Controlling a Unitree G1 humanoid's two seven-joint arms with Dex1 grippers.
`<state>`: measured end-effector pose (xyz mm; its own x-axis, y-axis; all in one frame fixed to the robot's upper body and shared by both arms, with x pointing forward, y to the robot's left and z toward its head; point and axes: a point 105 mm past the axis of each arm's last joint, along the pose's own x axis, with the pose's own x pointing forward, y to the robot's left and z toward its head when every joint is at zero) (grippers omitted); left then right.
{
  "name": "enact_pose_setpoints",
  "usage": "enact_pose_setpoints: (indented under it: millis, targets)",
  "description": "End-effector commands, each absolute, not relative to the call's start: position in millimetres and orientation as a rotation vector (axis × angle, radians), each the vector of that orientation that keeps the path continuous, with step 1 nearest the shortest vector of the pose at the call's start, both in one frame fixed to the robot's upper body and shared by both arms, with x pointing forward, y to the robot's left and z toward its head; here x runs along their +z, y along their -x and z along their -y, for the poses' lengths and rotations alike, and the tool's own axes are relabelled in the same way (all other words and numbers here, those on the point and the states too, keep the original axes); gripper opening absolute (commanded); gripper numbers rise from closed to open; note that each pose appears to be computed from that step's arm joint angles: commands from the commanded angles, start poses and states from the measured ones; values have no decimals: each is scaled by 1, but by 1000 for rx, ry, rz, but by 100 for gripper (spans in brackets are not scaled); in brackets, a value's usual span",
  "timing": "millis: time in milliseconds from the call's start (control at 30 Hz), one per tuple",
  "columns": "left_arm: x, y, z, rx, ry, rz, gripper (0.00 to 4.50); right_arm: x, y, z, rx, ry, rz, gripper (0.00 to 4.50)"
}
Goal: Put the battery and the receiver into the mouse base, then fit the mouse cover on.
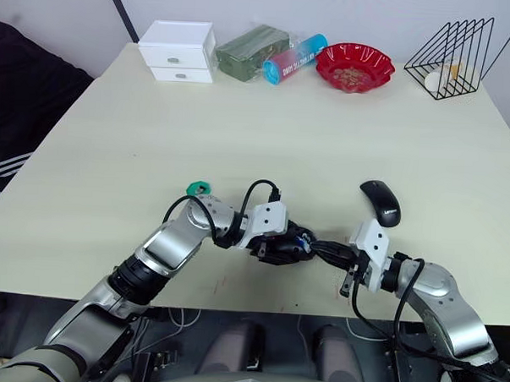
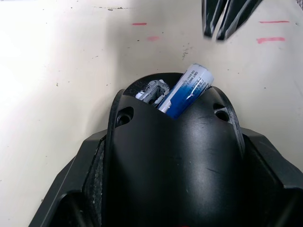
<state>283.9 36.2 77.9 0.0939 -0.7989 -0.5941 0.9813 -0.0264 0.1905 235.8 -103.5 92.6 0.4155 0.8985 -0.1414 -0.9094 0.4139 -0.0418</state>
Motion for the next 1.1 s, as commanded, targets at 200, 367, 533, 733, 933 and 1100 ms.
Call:
enact_pose_setpoints:
  millis: [200, 367, 533, 733, 933, 1100]
  targets:
    - [61, -279, -41, -1475, -649, -434, 296, 92, -246, 99, 1138, 133, -44, 9]
    - [60, -278, -42, -1475, -652, -438, 296, 84, -243, 94, 1161, 121, -62, 9]
    - [60, -278, -42, -1474, -654, -439, 296, 78, -243, 92, 1166, 118, -82, 9]
    - [60, -278, -43, -1477, -655, -442, 296, 64, -245, 93, 1154, 121, -159, 9]
    - [60, -278, -43, -1475, -650, -443, 296, 38, -245, 101, 1142, 150, -330, 9]
    - [59, -278, -43, -1474, -650, -445, 296, 23, -245, 106, 1143, 176, -449, 9]
